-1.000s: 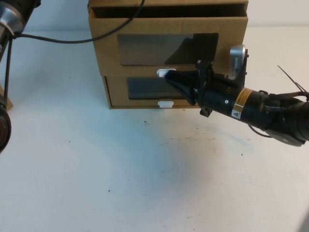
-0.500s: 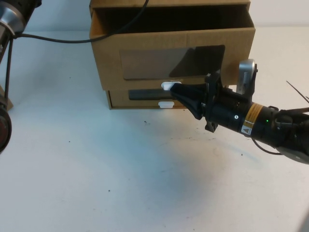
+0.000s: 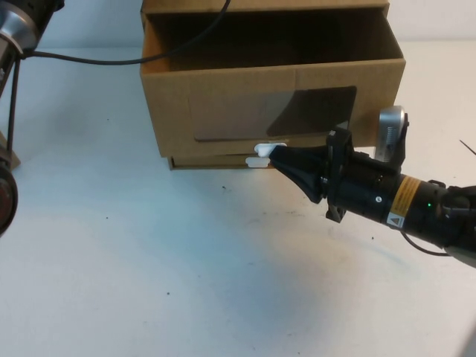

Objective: Open the shoe box
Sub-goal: 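Pull the top drawer of the cardboard box fully open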

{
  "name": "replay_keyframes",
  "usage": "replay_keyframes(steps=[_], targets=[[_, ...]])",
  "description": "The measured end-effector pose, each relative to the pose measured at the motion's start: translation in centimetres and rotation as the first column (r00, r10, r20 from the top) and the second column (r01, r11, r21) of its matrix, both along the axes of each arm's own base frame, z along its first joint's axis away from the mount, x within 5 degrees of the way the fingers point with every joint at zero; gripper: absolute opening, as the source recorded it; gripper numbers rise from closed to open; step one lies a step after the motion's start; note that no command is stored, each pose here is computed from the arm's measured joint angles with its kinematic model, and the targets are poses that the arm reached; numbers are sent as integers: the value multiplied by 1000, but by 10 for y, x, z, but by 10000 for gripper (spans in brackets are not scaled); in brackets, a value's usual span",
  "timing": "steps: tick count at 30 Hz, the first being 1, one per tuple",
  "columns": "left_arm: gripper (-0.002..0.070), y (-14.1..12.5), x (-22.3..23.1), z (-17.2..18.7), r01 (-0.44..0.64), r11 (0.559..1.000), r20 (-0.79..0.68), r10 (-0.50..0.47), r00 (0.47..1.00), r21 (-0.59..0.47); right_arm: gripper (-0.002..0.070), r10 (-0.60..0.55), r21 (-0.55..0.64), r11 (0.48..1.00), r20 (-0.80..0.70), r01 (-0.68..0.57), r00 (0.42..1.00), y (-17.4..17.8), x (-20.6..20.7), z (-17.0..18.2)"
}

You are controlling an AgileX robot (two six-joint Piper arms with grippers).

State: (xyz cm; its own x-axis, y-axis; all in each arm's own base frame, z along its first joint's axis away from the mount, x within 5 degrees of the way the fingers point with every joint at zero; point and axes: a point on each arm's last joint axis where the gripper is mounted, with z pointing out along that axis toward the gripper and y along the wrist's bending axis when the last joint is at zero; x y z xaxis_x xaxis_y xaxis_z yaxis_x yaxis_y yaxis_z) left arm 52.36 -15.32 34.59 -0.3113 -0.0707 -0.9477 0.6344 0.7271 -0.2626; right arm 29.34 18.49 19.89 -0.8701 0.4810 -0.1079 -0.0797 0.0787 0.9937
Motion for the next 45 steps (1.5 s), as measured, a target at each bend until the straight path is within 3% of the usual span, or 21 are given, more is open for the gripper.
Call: replay_keyframes(steps=[45], targets=[[-11, 0, -1, 0, 8, 1000, -7, -8, 1000, 0, -1, 119, -32, 992, -26, -120, 993, -4, -68, 1]])
